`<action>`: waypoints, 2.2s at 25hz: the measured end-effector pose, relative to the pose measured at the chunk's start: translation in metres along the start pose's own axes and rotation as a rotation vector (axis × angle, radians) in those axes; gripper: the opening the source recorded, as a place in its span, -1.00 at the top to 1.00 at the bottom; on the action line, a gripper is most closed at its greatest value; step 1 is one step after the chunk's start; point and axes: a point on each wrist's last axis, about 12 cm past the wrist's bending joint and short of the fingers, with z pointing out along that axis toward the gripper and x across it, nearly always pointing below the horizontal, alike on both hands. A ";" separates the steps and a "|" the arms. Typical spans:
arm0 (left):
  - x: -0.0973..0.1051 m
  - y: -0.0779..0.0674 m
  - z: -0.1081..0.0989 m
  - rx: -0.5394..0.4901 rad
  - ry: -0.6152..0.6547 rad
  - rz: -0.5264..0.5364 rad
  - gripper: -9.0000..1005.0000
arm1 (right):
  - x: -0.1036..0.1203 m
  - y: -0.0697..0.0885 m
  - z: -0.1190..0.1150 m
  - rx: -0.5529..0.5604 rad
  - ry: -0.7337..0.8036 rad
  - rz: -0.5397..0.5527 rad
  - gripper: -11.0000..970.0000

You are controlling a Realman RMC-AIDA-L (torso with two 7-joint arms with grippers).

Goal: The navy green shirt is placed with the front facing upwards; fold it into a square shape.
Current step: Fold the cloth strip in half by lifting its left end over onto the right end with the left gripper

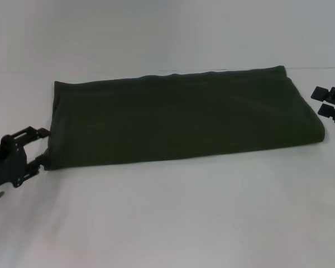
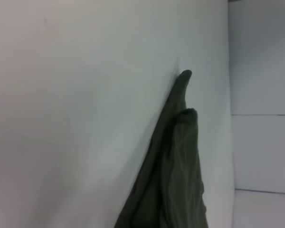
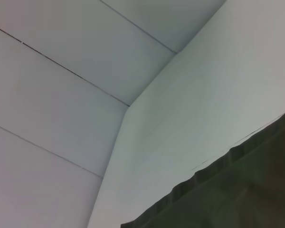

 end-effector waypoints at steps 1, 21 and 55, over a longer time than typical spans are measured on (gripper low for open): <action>-0.001 -0.002 0.000 0.012 -0.004 0.000 -0.36 | 0.000 0.000 0.000 0.002 -0.002 0.000 -0.64; -0.005 0.001 -0.010 -0.045 0.020 -0.003 -0.35 | -0.001 -0.002 0.000 0.011 -0.012 0.010 -0.64; 0.004 -0.005 0.028 -0.092 0.037 0.026 -0.35 | 0.000 -0.005 -0.004 0.019 -0.025 0.024 -0.64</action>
